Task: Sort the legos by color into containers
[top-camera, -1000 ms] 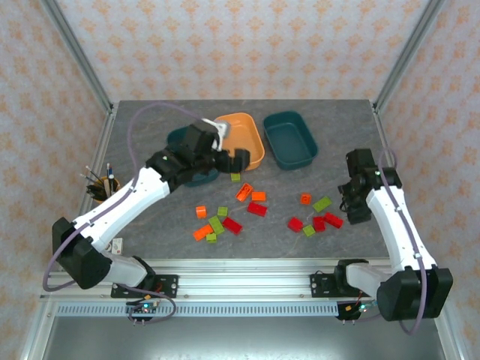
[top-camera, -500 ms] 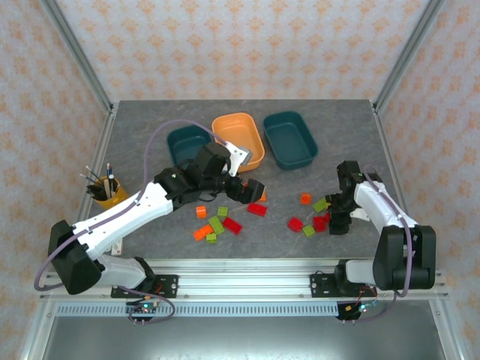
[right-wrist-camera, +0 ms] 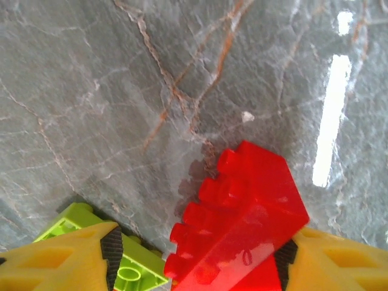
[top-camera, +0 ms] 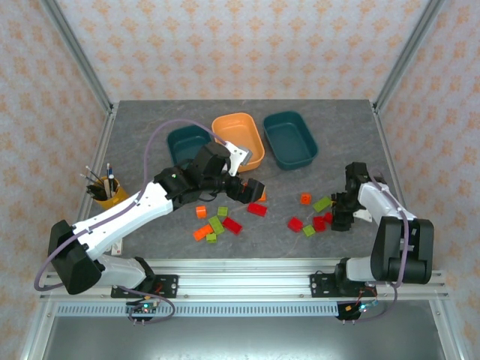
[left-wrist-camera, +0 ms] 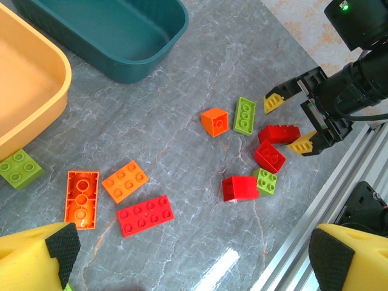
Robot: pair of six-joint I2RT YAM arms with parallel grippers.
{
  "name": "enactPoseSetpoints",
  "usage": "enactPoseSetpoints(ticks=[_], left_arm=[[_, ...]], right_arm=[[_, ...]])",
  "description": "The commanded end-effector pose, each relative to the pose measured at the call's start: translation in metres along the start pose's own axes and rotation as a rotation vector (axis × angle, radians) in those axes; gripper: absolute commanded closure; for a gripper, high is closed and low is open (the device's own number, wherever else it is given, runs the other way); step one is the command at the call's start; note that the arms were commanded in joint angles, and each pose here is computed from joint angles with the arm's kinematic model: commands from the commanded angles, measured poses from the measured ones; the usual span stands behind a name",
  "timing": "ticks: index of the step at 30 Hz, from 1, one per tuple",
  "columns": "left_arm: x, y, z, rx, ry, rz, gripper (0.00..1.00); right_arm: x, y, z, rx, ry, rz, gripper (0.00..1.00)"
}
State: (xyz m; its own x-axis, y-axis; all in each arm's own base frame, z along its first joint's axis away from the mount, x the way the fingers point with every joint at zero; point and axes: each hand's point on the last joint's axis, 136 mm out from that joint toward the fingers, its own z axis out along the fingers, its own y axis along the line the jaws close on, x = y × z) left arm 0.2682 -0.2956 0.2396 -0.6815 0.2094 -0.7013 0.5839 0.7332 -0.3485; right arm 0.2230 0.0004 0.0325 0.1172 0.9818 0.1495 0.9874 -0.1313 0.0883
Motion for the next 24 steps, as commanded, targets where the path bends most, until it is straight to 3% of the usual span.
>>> enactPoseSetpoints(ticks=[1,10,16,20,24], left_arm=[[-0.008,-0.009,-0.007,0.027,-0.032,0.005,0.00],[-0.007,-0.008,-0.006,0.022,-0.034,-0.015,0.01],[-0.013,0.009,-0.010,-0.068,-0.068,-0.063,0.01],[-0.029,0.014,-0.016,-0.071,-0.117,-0.144,0.01],[-0.049,0.039,-0.030,-0.136,-0.172,-0.262,0.01]], right_arm=[[-0.001,-0.009,0.013,0.038,0.015,0.014,0.37],[-0.001,-0.007,0.018,0.049,0.015,0.037,0.50],[-0.005,0.000,0.015,0.051,-0.009,0.007,0.79],[-0.011,0.028,-0.025,-0.038,-0.094,-0.102,0.84],[0.006,0.085,-0.083,-0.189,-0.207,-0.361,0.84]])
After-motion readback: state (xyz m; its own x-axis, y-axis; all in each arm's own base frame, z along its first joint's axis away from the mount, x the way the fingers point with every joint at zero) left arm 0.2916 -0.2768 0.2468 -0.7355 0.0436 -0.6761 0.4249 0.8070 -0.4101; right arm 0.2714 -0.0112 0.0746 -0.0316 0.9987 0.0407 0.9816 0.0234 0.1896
